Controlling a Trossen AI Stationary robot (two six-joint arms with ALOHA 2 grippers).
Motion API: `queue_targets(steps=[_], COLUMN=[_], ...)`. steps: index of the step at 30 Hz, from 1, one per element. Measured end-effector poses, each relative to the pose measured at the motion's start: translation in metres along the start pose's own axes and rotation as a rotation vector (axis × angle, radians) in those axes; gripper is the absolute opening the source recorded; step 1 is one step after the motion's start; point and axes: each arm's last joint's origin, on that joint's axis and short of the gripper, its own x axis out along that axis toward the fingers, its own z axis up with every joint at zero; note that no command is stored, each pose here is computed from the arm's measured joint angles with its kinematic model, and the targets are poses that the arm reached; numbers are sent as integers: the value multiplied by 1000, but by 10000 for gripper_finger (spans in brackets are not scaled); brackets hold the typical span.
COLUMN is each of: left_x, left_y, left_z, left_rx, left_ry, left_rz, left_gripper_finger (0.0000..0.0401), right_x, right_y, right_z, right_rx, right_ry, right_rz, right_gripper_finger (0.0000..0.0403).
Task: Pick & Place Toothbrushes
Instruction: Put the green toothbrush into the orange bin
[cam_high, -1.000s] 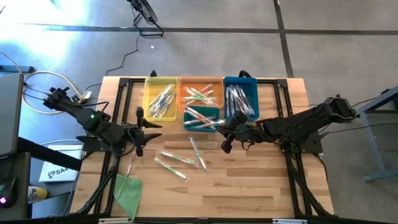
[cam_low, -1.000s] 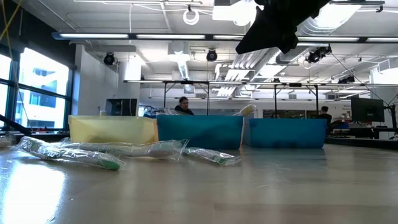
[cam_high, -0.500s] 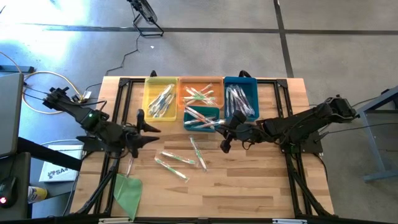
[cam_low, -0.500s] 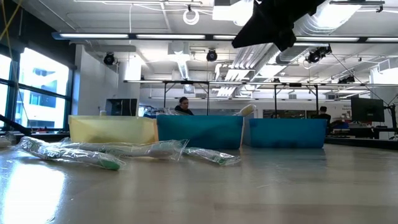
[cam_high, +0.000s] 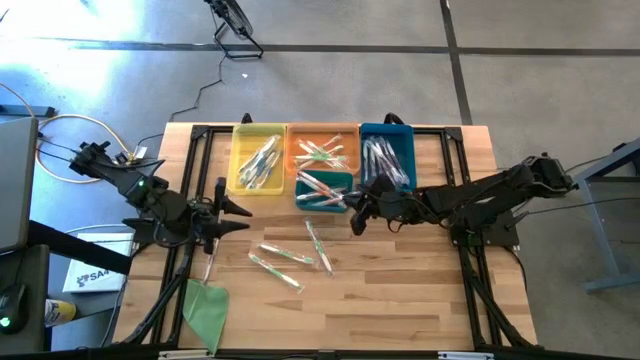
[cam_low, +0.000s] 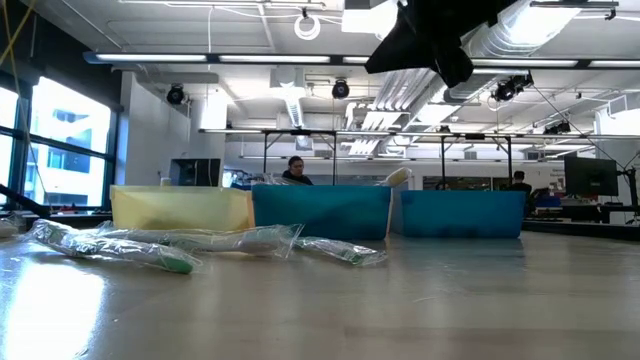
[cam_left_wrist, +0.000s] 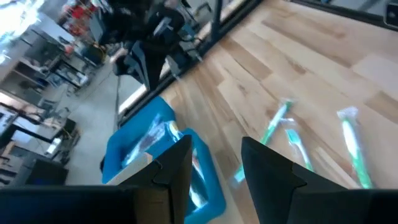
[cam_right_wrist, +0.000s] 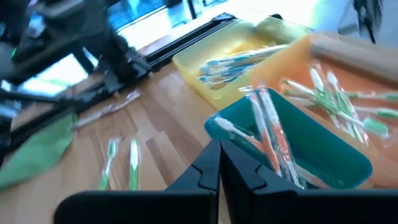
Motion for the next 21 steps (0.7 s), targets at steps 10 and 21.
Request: queue_targets(steps=[10,21], left_x=[-7,-14], left_y=[-15,-32], left_z=[-31,-67], left_rx=[45,43], left_ry=[-109,-134], left_rz=[13,22], left_gripper_finger=[134,134], right_x=[6,11], right_y=[-9,-15], right_z=[11,27], right_rx=[143,214], right_ry=[-50,-156], right_rz=[-21,0], right_gripper_finger=[4,4])
